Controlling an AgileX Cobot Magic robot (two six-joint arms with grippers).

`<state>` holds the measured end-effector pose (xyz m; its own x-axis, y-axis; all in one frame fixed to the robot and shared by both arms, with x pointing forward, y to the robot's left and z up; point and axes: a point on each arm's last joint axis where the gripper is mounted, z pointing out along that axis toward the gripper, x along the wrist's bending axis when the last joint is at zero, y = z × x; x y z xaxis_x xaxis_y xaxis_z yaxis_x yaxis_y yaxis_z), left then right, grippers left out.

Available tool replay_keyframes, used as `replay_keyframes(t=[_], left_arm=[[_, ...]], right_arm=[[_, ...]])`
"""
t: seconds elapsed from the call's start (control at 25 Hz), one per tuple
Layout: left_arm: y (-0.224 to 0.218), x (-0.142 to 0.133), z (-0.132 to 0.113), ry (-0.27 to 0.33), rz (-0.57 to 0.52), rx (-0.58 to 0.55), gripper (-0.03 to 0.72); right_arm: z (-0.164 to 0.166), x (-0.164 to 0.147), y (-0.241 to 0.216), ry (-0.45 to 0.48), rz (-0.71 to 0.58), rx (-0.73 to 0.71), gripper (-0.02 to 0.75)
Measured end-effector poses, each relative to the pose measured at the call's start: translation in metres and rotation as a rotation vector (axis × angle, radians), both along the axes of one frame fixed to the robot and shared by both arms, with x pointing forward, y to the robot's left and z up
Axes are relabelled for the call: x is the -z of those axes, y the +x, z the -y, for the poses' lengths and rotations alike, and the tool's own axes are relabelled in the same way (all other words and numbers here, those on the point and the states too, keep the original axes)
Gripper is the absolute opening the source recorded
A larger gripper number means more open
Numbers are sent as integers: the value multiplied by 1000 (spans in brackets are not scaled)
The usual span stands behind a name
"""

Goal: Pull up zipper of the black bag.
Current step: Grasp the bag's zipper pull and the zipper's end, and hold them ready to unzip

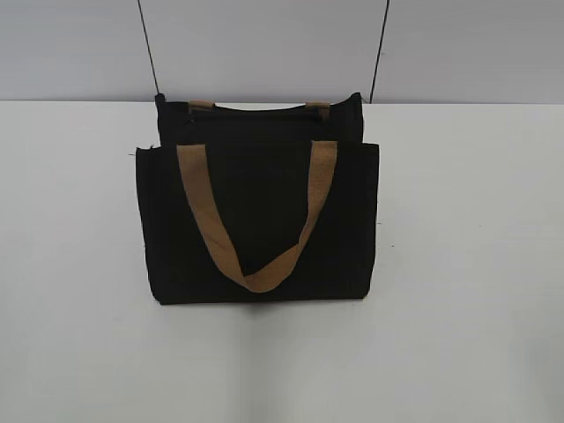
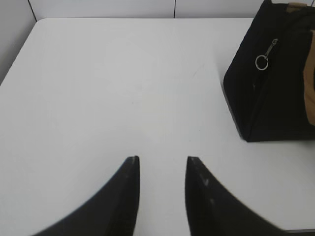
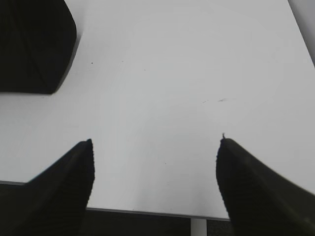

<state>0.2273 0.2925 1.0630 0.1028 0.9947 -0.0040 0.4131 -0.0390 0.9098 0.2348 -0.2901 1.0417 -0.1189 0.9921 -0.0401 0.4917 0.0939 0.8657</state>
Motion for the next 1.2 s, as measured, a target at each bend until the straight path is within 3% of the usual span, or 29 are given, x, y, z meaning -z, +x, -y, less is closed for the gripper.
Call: replay_keyframes(t=[0.2, 0.6, 0.84, 0.92, 1.08, 1.2], left_arm=[[-2, -6, 2, -18, 26, 13, 244], [21, -45, -2, -68, 461, -35, 241], [79, -34, -6, -89, 473, -86, 251], [102, -25, -8, -87, 443, -105, 304], [148, -5, -10, -83, 324, -135, 554], [181, 17, -10, -54, 230, -140, 636]], right_arm=[[0, 0, 0, 0, 0, 0, 588], [0, 0, 0, 0, 0, 0, 588], [0, 0, 0, 0, 0, 0, 588], [0, 0, 0, 0, 0, 0, 588], [0, 0, 0, 0, 0, 0, 588], [0, 0, 0, 0, 0, 0, 588]])
